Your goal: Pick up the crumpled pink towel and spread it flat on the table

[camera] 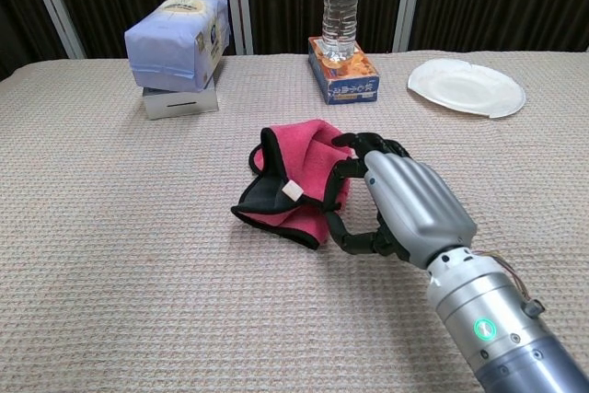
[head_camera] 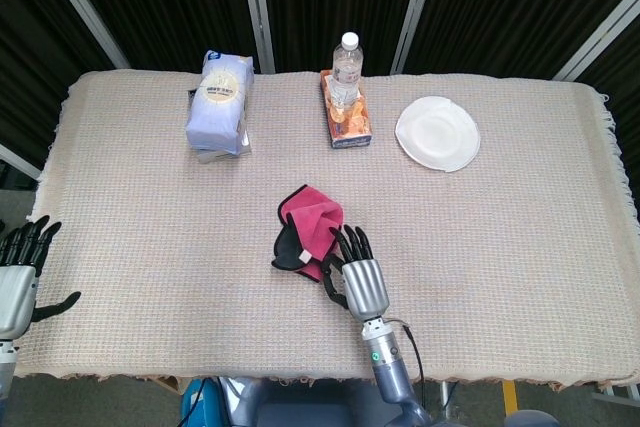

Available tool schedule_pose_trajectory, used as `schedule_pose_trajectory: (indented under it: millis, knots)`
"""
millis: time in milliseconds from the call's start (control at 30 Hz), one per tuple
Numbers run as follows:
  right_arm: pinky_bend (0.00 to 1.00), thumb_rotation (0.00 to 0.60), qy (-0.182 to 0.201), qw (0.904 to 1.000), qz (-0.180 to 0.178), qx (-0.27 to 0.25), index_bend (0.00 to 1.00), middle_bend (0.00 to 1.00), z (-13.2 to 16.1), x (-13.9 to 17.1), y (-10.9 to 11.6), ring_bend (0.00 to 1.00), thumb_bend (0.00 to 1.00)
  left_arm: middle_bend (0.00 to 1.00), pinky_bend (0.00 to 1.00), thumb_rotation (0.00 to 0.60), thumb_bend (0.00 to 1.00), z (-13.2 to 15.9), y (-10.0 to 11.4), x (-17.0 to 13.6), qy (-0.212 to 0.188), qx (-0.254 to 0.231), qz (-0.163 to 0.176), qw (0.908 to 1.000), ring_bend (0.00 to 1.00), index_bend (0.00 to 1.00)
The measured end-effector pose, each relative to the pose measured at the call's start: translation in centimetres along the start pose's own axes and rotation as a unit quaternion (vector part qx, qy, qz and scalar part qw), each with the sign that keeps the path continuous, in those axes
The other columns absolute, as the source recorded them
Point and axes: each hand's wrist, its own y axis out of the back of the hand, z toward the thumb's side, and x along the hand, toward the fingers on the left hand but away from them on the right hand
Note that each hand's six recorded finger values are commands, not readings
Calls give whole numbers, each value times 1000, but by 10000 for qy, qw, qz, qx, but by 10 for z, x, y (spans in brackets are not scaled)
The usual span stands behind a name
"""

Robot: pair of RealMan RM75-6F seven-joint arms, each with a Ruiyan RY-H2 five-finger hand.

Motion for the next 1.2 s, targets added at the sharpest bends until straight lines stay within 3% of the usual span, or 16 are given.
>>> schedule_pose_trajectory:
  millis: [600,933,1200]
  knots:
    - [0,600,102,9999,-134,-37,583,160,5,-3,11,11,468,0,0,600,28,1,0,-1,-17,0,6,10000,0,0]
    - [0,600,382,9974,-541,285,583,160,28,-28,47,10,467,0,0,600,28,1,-3,1,4,28,-21,10000,0,0]
    - [0,600,415,9933,-954,508,583,162,42,-64,93,10,468,0,0,600,28,-1,-6,5,86,51,-70,9999,0,0]
